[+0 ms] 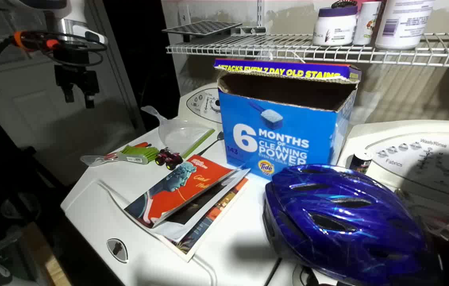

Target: Put the magazine on the first bottom shelf

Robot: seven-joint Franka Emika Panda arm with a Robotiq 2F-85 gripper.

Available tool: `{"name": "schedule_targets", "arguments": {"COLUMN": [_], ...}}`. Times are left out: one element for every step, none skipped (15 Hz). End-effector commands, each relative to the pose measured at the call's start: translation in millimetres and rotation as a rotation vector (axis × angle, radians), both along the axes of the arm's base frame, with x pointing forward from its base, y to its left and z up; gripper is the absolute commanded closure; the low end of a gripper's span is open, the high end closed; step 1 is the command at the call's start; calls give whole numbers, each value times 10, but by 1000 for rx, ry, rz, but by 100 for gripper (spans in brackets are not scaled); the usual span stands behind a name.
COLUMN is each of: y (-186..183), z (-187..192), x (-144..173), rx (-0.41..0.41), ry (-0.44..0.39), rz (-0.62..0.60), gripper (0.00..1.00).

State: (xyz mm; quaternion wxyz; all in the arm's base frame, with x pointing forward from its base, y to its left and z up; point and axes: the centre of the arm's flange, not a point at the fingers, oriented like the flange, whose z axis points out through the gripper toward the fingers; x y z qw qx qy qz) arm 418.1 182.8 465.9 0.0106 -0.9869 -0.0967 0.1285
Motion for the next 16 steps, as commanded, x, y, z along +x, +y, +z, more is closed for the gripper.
{"name": "schedule_targets", "arguments": {"y": [0,0,0,-22,-35,-63,-97,-124,-158,-170,-187,-207,-222,-241,-264,-291], "z": [0,0,0,-75,-125,-204,-278,-328,-412,-463,-544,-595,-639,-704,-762,-839], "x": [0,0,0,2,0,-7,-15,-13,-8,1,4,1,5,1,-3,-6], "rx": [0,0,0,-15,-39,-92,-143,-193,-246,-298,-350,-402,-454,-509,-564,-616], "ry": [0,0,0,31,43,70,85,96,94,99,103,105,105,100,102,104], "rz": [0,0,0,-17,-40,-73,-107,-125,-146,-158,-169,-182,-190,-189,-179,-170], "gripper": [0,0,0,0,0,0,0,0,0,0,0,0,0,0,0,0]}}
